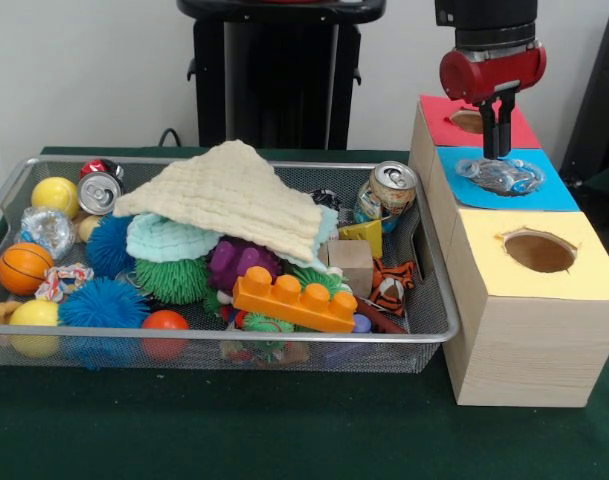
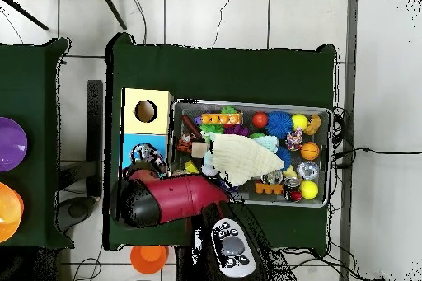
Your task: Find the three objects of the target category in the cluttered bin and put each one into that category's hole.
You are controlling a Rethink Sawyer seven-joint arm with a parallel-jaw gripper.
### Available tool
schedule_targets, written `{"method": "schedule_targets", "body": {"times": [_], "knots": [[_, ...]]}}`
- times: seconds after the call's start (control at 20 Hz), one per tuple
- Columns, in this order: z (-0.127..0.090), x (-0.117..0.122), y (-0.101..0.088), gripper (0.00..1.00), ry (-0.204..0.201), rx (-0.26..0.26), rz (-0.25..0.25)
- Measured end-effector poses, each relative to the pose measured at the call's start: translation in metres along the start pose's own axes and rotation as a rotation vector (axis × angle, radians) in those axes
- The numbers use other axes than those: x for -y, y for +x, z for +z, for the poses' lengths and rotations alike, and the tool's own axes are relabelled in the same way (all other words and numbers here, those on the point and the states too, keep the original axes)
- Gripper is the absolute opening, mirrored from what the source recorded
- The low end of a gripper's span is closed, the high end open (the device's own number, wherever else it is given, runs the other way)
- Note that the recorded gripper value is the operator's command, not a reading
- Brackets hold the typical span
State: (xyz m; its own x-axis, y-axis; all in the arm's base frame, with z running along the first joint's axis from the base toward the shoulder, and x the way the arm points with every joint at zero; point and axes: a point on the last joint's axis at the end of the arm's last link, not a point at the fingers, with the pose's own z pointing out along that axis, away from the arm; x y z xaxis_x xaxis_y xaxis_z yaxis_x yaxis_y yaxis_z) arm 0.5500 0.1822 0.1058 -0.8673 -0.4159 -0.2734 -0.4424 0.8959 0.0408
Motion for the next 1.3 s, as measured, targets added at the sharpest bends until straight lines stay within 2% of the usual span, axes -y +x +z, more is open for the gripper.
{"method": "schedule_targets", "body": {"times": [0.45,0.95,1.3], "knots": [[0.0003,0.0011,-0.0007,0.00,0.004,0.008,0.001],[0.0010,0.0041,-0.0092,0.00,0.026,0.074,0.002],[0.0051,0.0037,-0.0076,0.00,0.022,0.070,0.004]]}}
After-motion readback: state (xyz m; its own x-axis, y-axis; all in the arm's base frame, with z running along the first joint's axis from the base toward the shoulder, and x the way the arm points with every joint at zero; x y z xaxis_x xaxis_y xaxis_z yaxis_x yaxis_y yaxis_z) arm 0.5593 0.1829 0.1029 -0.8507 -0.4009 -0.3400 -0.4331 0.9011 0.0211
